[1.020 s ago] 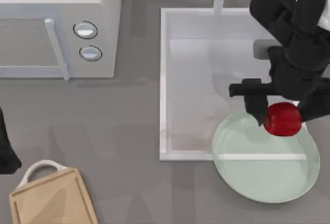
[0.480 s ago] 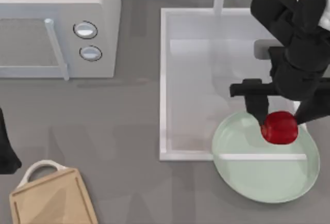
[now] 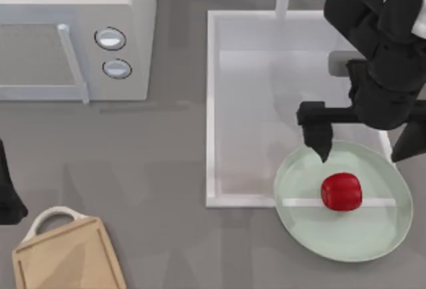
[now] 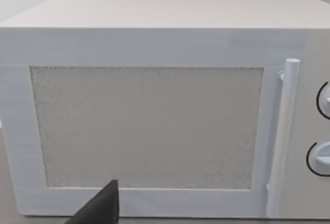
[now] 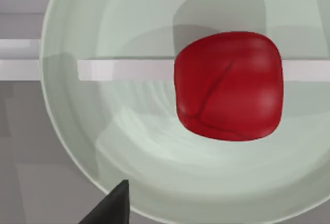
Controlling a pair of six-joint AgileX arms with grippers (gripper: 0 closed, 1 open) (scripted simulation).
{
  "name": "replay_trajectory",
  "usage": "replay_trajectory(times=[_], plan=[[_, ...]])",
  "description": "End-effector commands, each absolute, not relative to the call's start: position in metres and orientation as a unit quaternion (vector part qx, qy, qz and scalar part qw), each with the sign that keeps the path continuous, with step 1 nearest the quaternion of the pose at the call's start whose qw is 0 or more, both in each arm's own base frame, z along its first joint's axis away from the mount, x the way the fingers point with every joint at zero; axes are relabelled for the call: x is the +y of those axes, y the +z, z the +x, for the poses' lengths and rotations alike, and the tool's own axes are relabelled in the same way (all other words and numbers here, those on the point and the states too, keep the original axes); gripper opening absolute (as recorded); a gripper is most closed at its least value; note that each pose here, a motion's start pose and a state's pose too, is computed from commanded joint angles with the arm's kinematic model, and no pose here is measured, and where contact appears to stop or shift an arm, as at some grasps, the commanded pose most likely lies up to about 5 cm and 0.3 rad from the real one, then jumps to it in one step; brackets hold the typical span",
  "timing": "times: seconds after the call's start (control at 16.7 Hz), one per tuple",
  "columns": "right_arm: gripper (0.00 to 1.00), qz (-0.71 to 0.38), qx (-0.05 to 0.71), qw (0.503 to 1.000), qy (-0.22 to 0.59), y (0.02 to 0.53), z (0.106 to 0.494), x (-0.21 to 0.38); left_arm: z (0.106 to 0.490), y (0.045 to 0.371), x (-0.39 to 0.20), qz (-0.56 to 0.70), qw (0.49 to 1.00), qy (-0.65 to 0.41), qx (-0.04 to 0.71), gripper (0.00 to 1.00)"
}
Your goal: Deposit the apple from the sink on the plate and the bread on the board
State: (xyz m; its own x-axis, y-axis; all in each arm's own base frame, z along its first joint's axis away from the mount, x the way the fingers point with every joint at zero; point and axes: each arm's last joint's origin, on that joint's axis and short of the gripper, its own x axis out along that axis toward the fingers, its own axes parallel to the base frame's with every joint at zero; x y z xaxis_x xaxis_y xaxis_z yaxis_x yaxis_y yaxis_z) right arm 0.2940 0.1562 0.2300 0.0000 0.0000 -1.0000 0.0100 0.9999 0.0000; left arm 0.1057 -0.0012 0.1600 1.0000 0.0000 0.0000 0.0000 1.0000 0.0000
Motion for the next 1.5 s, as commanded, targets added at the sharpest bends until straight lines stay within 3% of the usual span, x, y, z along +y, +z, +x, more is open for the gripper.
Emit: replay_trajectory(times=[0.36,0.66,1.08,1.5], plan=[[1.00,0.005,0.704,0.710,-0.001,0.231,0.293,0.155,0.106,0.160,-0.001,0.000,1.000,0.000,0.000,1.00],[1.00,0.032,0.640,0.768,0.027,0.252,0.269,0.124,0.106,0.160,-0.001,0.000,1.000,0.000,0.000,1.00],[1.00,0.070,0.412,0.906,0.067,0.262,0.182,0.050,0.106,0.160,-0.001,0.000,1.000,0.000,0.000,1.00],[1.00,0.040,0.132,0.990,0.039,0.202,0.115,0.010,0.106,0.160,-0.001,0.000,1.000,0.000,0.000,1.00]])
